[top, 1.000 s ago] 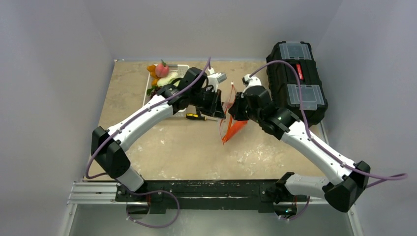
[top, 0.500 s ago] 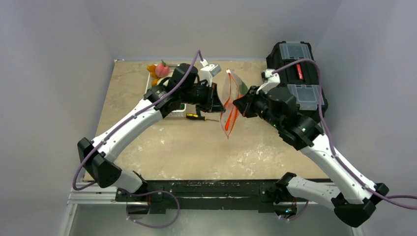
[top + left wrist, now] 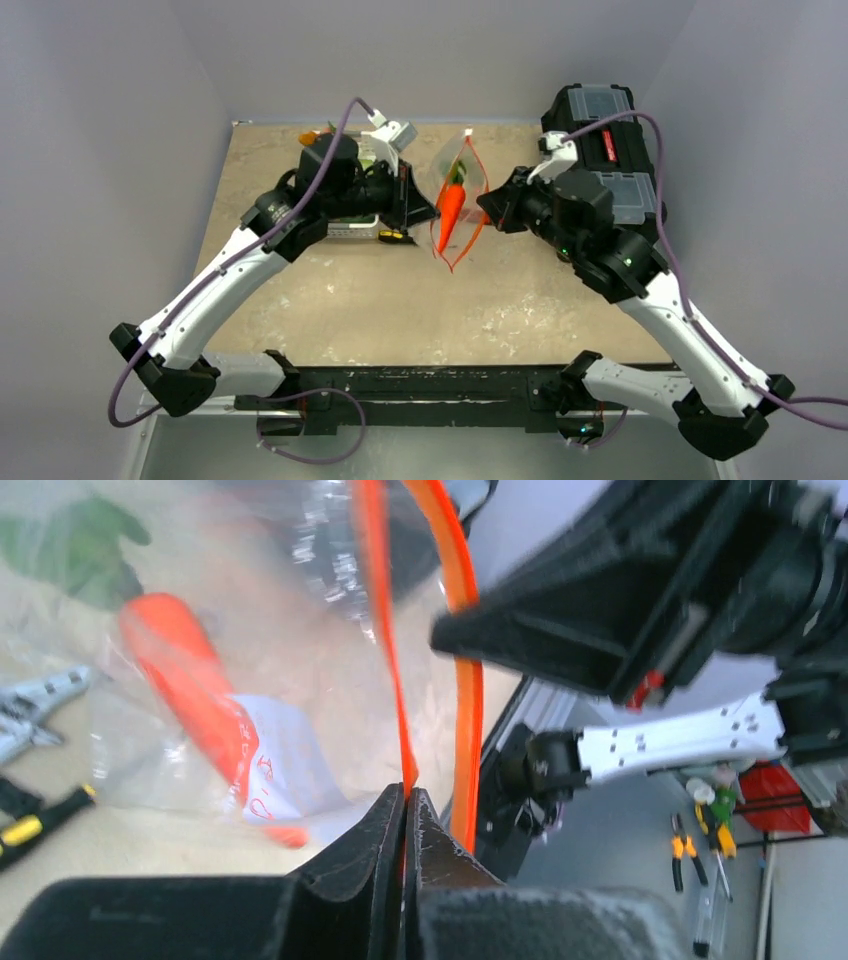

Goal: Place the food in the zip-top bag and seal the zipper

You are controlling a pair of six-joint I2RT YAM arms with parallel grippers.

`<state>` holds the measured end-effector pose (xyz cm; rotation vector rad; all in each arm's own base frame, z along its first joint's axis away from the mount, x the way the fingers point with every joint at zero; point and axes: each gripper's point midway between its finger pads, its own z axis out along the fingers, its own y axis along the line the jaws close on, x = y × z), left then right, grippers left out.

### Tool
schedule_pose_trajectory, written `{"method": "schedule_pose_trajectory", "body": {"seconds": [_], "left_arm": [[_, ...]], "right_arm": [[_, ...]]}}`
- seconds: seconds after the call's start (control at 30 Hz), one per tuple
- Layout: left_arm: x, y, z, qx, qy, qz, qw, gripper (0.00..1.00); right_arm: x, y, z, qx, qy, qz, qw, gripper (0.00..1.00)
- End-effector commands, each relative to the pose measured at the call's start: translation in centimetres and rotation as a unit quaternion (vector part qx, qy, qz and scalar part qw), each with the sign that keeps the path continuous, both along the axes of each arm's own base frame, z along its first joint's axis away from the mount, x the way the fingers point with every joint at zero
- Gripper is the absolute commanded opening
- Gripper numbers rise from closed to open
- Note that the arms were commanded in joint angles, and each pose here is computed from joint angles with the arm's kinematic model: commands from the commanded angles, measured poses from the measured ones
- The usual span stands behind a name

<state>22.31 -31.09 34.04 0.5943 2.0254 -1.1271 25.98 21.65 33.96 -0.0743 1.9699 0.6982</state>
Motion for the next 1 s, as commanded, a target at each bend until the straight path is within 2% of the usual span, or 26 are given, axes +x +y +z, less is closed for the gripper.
{"method": "schedule_pose_trajectory", "body": {"seconds": [0.0, 0.07, 0.17, 0.37, 0.53, 0.7, 0.97], "left_arm": [[3.2, -0.8, -3.1, 0.074, 0.053, 0.02, 0.996, 0.0], [2.2, -2.1, -2.9, 0.04, 0.061, -0.026, 0.997, 0.0], [1.5, -3.0, -1.7, -0.017, 0.048, -0.038, 0.998, 0.0], [1.0, -4.4, -3.1, -0.022, 0.104, -0.061, 0.992, 0.0], [1.1, -4.8, -3.6, -0.029, 0.123, -0.063, 0.99, 0.0], [1.2, -4.8, -4.1, -0.023, 0.131, -0.057, 0.989, 0.0], [1.5, -4.7, -4.4, -0.013, 0.131, -0.052, 0.99, 0.0]], "right_arm": [[0.6, 0.7, -0.9, 0.012, -0.002, 0.001, 1.0, 0.0], [1.4, 0.4, -4.1, -0.026, 0.021, -0.014, 0.999, 0.0], [2.1, -0.7, -5.5, -0.068, 0.016, -0.034, 0.997, 0.0], [2.0, -1.3, -6.2, -0.096, 0.023, -0.039, 0.994, 0.01], [1.4, -1.1, -8.1, -0.126, 0.046, -0.042, 0.99, 0.15], [0.1, -0.5, -8.4, -0.161, 0.038, -0.048, 0.985, 0.41], [-0.1, -1.9, -8.0, -0.191, 0.03, -0.079, 0.978, 0.43]]}}
